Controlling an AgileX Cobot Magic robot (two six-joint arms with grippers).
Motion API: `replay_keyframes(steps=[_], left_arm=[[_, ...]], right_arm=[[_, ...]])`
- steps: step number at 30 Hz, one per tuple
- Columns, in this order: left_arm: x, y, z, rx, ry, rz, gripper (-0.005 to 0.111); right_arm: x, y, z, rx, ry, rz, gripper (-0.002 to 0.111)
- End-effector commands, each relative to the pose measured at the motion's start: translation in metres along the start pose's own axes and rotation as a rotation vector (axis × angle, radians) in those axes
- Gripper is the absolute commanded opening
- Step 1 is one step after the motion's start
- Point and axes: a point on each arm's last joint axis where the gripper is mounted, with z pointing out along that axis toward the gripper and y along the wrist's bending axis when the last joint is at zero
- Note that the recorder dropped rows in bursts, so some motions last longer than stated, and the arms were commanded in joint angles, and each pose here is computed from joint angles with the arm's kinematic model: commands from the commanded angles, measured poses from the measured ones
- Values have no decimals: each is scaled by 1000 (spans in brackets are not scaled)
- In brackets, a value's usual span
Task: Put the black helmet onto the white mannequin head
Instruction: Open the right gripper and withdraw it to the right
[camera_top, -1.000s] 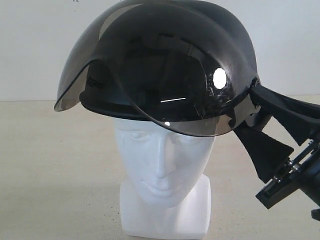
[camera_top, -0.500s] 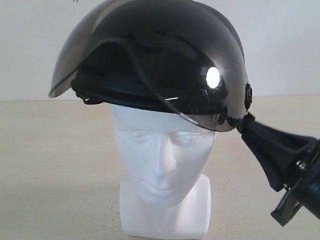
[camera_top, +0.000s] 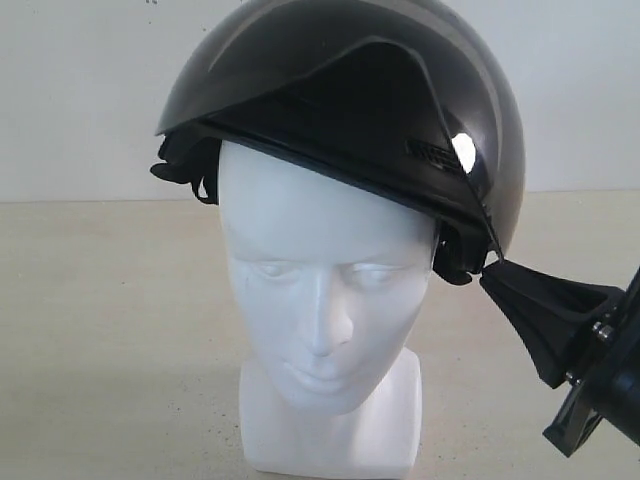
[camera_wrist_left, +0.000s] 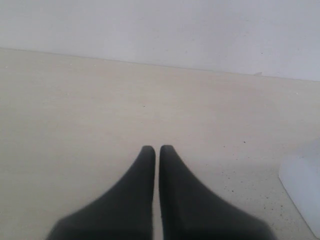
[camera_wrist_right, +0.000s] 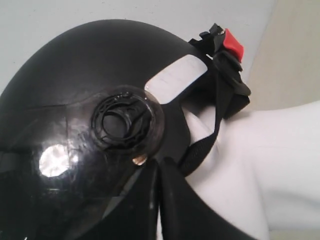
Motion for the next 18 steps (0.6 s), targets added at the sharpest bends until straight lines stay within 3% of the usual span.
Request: replay_keyframes(steps=[1,3,5,18], left_arm=[[1,0,0,-1,-3,-1,4],[1,0,0,-1,-3,-1,4],[1,0,0,-1,-3,-1,4],[1,0,0,-1,-3,-1,4]], right_arm=[[1,2,-1,-19,16,-28,9],[2,2,-1,-19,18,-36,26],[2,1,-1,-12,21,-37,33],[1,9,-12,-12,6,-50,32]])
